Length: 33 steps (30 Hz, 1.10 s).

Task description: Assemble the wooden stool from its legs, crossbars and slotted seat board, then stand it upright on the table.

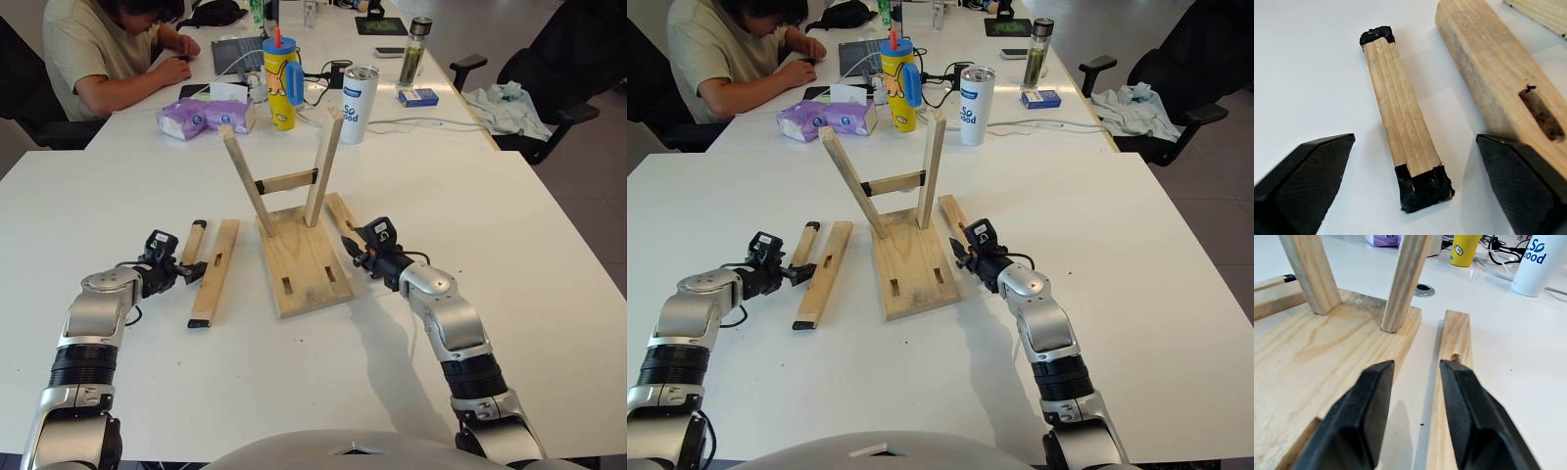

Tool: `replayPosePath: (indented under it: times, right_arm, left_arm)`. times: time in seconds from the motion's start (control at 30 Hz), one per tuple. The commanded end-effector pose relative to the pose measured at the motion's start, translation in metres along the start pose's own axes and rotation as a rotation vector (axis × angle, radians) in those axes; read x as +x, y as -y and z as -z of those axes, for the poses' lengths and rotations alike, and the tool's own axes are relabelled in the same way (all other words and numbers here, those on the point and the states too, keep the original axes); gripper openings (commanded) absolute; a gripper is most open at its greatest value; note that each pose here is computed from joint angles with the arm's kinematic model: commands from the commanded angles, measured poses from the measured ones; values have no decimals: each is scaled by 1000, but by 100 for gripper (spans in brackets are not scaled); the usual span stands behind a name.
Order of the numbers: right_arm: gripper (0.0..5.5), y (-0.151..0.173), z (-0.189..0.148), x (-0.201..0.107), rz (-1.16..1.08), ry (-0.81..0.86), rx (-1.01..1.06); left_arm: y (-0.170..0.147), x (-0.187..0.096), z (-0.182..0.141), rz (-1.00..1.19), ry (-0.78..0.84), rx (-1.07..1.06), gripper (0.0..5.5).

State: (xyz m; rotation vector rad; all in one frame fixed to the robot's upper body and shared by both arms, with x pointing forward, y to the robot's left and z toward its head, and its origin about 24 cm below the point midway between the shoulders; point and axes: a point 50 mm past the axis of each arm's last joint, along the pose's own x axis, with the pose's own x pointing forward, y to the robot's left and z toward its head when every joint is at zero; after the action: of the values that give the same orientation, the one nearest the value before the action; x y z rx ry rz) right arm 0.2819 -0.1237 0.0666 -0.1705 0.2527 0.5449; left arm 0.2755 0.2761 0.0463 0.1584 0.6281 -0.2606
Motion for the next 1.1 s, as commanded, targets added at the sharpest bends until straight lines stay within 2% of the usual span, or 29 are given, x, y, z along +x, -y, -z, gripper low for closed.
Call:
replayPosePath:
  times: [0.03, 0.2, 0.53, 0.7, 0.77, 0.9, 1.1]
  right_arm:
    - [173, 1, -4, 2, 11, 5, -13]
    - [173, 3, -5, 4, 31, 6, -26]
    - [173, 11, -15, 6, 114, 59, 43]
    - [173, 21, -15, 2, 161, 76, 74]
    - [173, 27, -17, 2, 187, 89, 85]
    - [173, 35, -26, 1, 200, 153, 151]
    - [173, 30, -65, -7, 42, 372, 339]
  left_arm:
    - [13, 8, 25, 21, -76, -168, 421]
    - [20, 11, 45, 12, -117, -277, 349]
    - [11, 15, 60, -71, -186, -113, 197]
    - [9, 18, 56, -70, -154, -116, 131]
    - [5, 17, 42, -97, -57, -106, 131]
    - [-4, 7, -9, -183, 247, -59, 131]
    - [3, -38, -104, -292, 764, 126, 131]
